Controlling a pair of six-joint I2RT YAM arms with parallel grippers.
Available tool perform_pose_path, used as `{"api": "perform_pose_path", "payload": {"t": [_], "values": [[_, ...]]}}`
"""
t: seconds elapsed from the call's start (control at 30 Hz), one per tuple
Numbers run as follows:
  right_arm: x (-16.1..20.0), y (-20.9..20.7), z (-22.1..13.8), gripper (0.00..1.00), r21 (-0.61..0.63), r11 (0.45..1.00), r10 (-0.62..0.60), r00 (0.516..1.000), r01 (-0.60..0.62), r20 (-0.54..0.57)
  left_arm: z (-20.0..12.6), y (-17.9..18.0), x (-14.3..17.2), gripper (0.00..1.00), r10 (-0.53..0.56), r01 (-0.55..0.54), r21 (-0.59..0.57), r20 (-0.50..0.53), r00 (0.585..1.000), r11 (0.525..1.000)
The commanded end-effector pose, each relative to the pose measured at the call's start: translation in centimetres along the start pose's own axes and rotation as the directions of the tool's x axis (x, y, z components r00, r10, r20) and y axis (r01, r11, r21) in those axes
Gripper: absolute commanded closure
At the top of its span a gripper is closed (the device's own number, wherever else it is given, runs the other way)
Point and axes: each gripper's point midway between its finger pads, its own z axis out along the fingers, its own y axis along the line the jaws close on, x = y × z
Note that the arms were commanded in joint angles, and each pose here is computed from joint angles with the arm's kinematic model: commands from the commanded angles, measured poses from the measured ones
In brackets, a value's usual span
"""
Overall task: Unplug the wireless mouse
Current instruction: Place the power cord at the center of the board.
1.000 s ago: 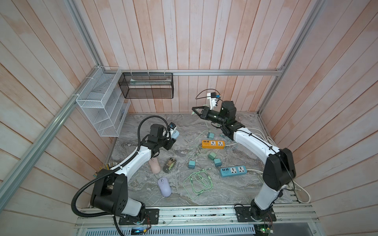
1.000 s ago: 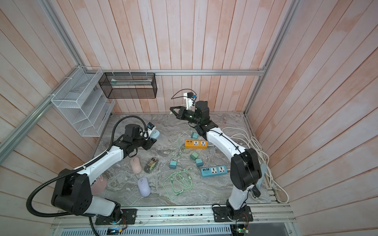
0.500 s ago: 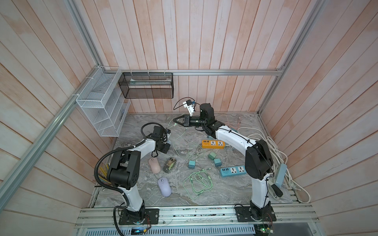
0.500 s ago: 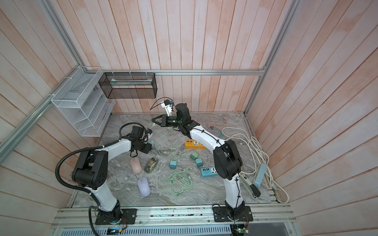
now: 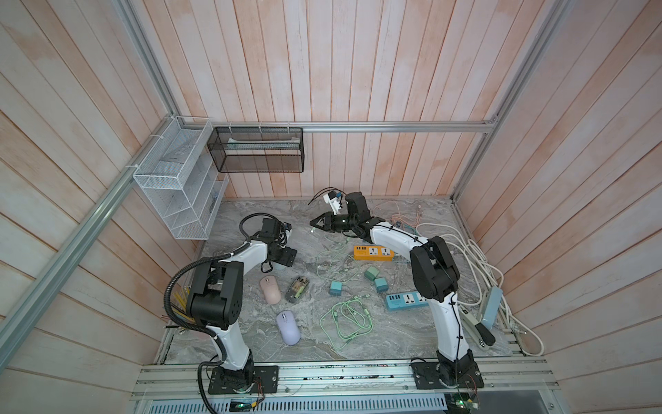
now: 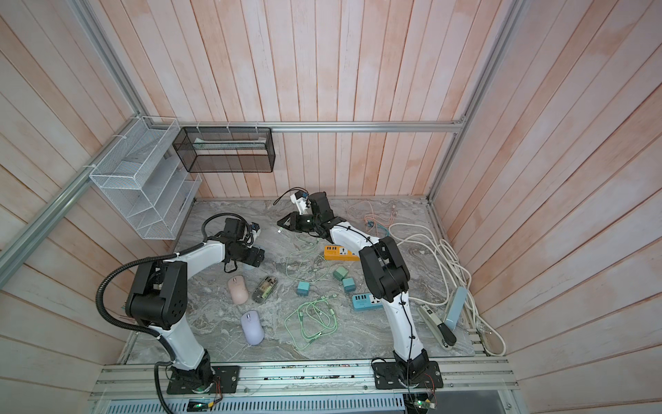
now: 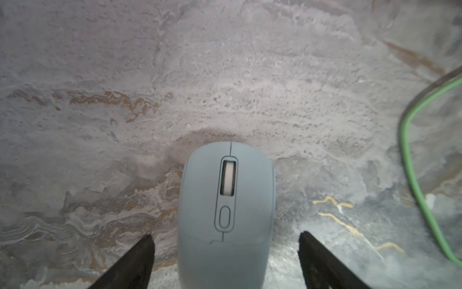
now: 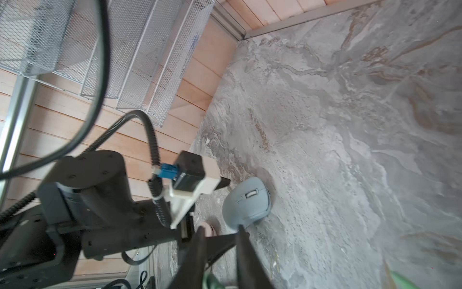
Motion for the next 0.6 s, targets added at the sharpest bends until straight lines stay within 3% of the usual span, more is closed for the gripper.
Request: {"api": "perform_pose_path", "payload": {"t": [0.0,0.13,0.3,0.4,0.57], "values": [[1.6,0.0,-2.9,0.46,0.099,0.994,-0.053,0.999,0.054,-0.010,-3.5,-0.2,-4.0,0.08,-0.018,0.015,0.019,0.162,0.987,1.000],[5.9,-2.1,-7.0,0.46,0.281,0.956,-0.079,0.996,0.085,-0.034,-9.7,-1.1,-7.4,0.07,-0.052,0.033,0.058,0.378,0.924,0.998],[11.9,-5.0,-10.2,0.47,0.399,0.914,-0.045,0.995,0.077,-0.089,-19.8,-3.4,-9.4,0.06,-0.173,0.061,0.195,0.640,0.749,0.979],[14.2,-6.4,-10.0,0.47,0.411,0.910,-0.002,0.992,0.053,-0.125,-23.5,-4.9,-8.0,0.06,-0.264,0.065,0.292,0.715,0.647,0.954],[17.0,-9.1,-7.8,0.48,0.439,0.898,0.090,0.980,-0.004,-0.177,-24.7,-5.2,-3.3,0.06,-0.401,0.155,0.380,0.747,0.530,0.912]]}}
